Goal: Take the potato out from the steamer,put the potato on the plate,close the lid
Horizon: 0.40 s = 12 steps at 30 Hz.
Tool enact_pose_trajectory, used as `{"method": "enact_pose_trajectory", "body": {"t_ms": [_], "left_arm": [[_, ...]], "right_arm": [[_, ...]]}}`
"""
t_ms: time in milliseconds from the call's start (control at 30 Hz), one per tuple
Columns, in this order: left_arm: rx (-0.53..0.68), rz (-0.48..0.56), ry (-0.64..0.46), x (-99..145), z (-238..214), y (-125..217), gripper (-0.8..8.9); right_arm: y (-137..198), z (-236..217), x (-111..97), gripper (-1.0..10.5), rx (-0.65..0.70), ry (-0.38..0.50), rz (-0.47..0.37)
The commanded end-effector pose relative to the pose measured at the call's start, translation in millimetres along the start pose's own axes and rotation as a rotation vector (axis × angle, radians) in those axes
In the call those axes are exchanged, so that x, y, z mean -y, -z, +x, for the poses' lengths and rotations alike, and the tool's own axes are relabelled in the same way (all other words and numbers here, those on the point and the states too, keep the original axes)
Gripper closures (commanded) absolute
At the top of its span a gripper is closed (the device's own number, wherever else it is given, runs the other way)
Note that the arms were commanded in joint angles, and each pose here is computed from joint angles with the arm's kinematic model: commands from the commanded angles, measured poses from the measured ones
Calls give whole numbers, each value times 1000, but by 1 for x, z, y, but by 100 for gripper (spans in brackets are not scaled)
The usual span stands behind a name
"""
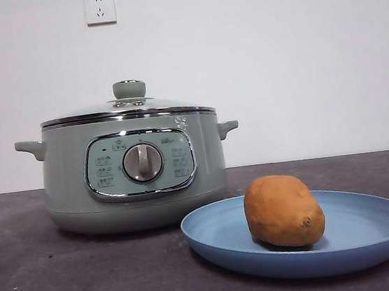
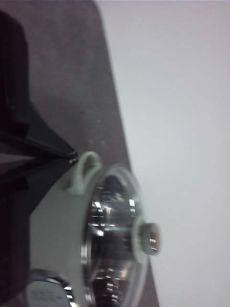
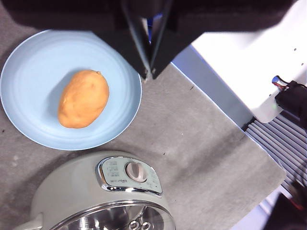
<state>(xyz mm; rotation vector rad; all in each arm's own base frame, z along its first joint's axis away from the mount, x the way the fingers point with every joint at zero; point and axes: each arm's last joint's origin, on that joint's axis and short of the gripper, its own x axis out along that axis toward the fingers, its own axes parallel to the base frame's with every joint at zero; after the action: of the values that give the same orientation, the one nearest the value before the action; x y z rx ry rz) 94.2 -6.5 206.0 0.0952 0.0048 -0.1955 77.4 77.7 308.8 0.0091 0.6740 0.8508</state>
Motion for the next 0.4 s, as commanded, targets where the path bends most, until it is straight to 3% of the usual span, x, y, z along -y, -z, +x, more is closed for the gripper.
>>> {"method": "enact_pose_trajectory", "body": {"t_ms": [33,400], "left_arm": [[-13,-49,-27,0,1,17,817],[-96,-104,-76,2,3,52,817]], "right_arm": [[-1,-1,0,946,10,1,3],[-1,-1,0,946,10,0,3]]}}
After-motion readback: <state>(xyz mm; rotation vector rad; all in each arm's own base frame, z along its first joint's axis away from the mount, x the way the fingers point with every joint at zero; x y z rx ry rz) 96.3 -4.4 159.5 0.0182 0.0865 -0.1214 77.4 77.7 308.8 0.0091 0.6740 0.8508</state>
